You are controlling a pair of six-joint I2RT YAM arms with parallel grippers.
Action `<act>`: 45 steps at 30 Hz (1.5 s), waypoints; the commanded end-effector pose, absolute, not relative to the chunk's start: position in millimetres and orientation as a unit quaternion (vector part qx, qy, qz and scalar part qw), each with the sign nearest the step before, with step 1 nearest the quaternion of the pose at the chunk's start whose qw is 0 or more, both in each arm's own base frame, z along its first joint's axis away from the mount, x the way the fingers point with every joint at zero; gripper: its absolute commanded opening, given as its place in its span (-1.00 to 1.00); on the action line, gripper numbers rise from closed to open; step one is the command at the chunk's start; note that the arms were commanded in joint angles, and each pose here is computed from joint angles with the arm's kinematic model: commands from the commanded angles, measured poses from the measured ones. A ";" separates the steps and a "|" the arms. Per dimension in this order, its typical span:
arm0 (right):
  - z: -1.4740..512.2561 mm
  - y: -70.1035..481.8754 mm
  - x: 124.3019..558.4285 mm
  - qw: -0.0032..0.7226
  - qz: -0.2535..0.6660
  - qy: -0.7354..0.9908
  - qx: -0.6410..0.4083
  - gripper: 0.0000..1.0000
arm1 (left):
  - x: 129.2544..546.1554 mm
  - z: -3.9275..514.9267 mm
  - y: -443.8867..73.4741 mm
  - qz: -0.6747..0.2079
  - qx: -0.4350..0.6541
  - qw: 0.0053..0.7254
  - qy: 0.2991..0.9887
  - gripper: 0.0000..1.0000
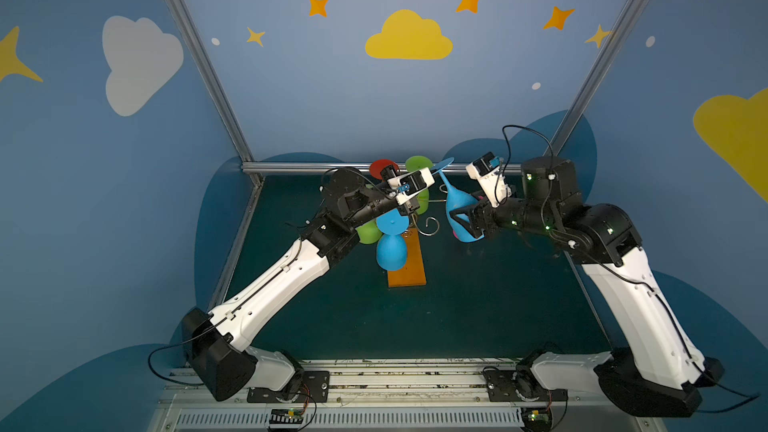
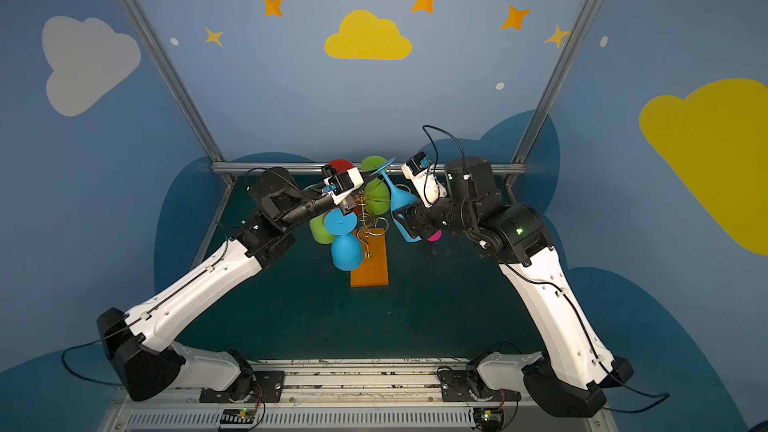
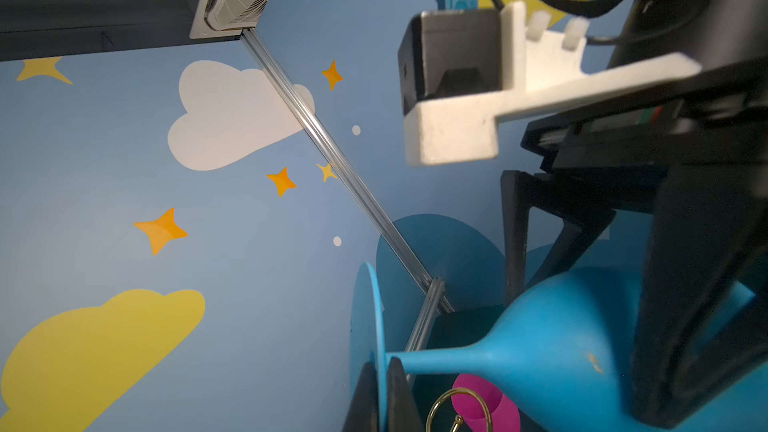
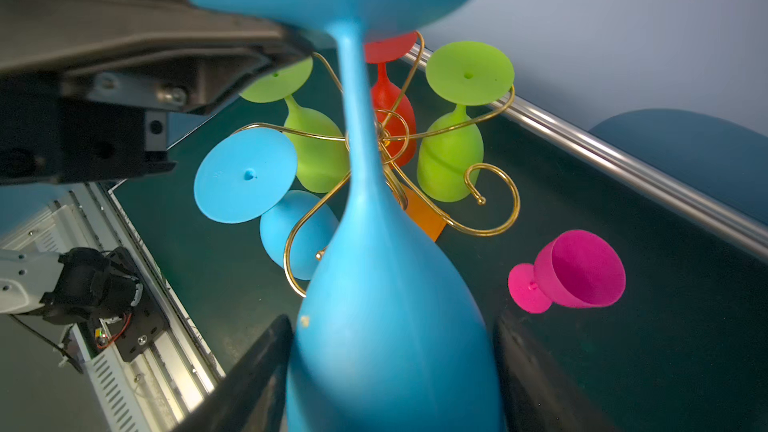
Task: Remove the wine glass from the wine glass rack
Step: 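Pull the blue glass away with the right gripper while the left gripper releases the foot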
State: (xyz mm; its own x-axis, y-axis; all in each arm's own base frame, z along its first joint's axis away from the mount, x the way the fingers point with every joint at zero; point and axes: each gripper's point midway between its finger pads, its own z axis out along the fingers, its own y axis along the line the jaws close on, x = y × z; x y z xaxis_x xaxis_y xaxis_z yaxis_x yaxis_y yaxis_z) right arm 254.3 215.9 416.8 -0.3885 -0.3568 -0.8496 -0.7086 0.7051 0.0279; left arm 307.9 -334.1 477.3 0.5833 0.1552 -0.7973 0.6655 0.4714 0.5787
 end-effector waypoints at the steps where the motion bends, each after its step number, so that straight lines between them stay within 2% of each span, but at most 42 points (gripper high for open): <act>1: 414.5 220.8 254.8 0.438 0.206 0.811 -0.328 -0.60 | 291.4 505.5 -332.1 -0.190 0.463 0.773 0.390 -0.94; 3: 417.3 222.2 254.4 0.442 0.214 0.809 -0.324 -0.27 | 293.2 507.2 -329.4 -0.187 0.454 0.777 0.395 -0.94; 4: 420.1 223.1 253.5 0.447 0.220 0.805 -0.323 -0.04 | 294.6 506.7 -328.0 -0.186 0.449 0.777 0.400 -0.94; 7: 431.7 222.3 253.2 0.471 0.235 0.792 -0.310 0.43 | 298.1 506.1 -322.0 -0.186 0.431 0.779 0.416 -0.94; 9: 442.5 221.7 251.3 0.491 0.250 0.778 -0.303 0.56 | 297.4 506.1 -318.9 -0.193 0.421 0.778 0.424 -0.94; 13: 467.8 214.3 244.0 0.536 0.283 0.743 -0.284 0.63 | 304.3 501.9 -308.3 -0.204 0.387 0.772 0.461 -0.94; 20: 501.4 190.3 216.3 0.577 0.347 0.696 -0.250 0.64 | 311.3 492.1 -295.3 -0.245 0.338 0.748 0.516 -0.94; 27: 492.2 160.7 198.5 0.600 0.336 0.697 -0.205 0.59 | 311.1 495.9 -282.8 -0.322 0.283 0.717 0.550 -0.94; 34: 474.9 155.4 204.8 0.593 0.319 0.715 -0.189 0.42 | 293.6 511.4 -279.4 -0.383 0.281 0.696 0.538 -0.94; 41: 476.8 169.0 218.9 0.584 0.336 0.712 -0.196 0.27 | 286.9 506.3 -282.5 -0.404 0.290 0.681 0.538 -0.94; 43: 479.4 173.7 221.1 0.582 0.345 0.709 -0.199 0.20 | 286.2 504.3 -284.0 -0.410 0.292 0.675 0.539 -0.94; 45: 481.0 178.8 223.9 0.578 0.356 0.706 -0.203 0.02 | 286.9 501.7 -285.8 -0.415 0.293 0.671 0.541 -0.94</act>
